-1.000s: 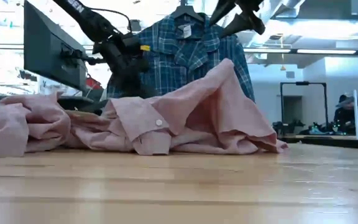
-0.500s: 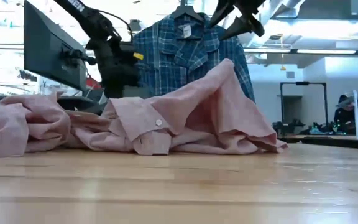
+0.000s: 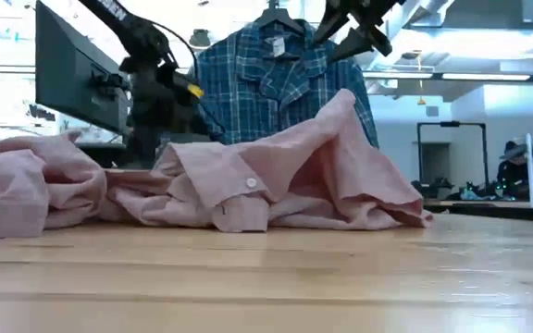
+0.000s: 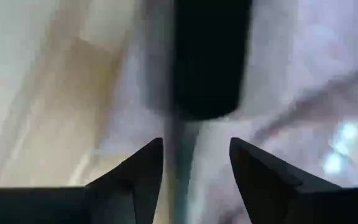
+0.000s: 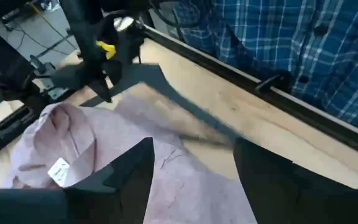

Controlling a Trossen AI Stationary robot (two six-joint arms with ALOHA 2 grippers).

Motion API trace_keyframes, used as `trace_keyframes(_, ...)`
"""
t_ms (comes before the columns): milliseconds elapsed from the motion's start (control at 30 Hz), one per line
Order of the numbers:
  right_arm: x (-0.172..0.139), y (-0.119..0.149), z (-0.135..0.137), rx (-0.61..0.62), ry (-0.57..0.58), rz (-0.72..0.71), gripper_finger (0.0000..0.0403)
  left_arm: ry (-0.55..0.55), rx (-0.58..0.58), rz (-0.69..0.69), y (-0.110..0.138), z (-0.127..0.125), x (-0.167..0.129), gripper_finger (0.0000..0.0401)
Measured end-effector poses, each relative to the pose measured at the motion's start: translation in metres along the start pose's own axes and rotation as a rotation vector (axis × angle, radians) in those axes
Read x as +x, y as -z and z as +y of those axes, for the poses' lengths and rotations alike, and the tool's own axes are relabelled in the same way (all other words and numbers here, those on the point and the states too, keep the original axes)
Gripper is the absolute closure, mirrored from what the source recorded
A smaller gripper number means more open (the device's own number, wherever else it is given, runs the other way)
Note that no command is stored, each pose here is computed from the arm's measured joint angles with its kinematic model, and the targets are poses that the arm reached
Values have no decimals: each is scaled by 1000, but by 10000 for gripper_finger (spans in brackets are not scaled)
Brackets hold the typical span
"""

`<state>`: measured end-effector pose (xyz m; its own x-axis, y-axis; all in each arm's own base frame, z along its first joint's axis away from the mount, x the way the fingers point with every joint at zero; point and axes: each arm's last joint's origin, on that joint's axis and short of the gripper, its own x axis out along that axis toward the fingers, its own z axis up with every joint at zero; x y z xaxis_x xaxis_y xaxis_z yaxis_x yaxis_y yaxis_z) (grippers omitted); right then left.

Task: Hang clothes
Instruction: Unhang the pink polo shirt from the hanger rack, then unhang the blue long sleeve shirt from the hanger rack

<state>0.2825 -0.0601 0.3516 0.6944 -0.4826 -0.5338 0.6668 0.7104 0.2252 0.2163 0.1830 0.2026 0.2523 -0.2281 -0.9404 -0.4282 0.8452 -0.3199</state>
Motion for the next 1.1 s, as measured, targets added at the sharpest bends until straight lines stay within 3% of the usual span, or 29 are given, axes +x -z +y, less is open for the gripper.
trace_keyframes(167,1,0,-2,0,9,6,195,83,56,167,14,-17,3,233)
trace_keyframes(233,1,2,-3,-9,21,27,195,8,32,269,19,-18,-5,233)
trace_keyframes(300,0,4,-4,-19,32,49,195,-75,18,287,19,-19,-14,233)
trace_keyframes(567,6,6,-6,-39,49,67,195,-255,30,-125,-1,-34,-82,233)
trace_keyframes(800,8,-5,-7,-59,27,-13,195,-313,150,-376,-1,-58,-149,233)
trace_keyframes(933,0,-31,-17,-68,21,-78,195,-332,188,-490,2,-69,-178,233)
trace_keyframes(1100,-16,-80,-49,-78,37,-194,195,-242,273,-557,0,-78,-192,233)
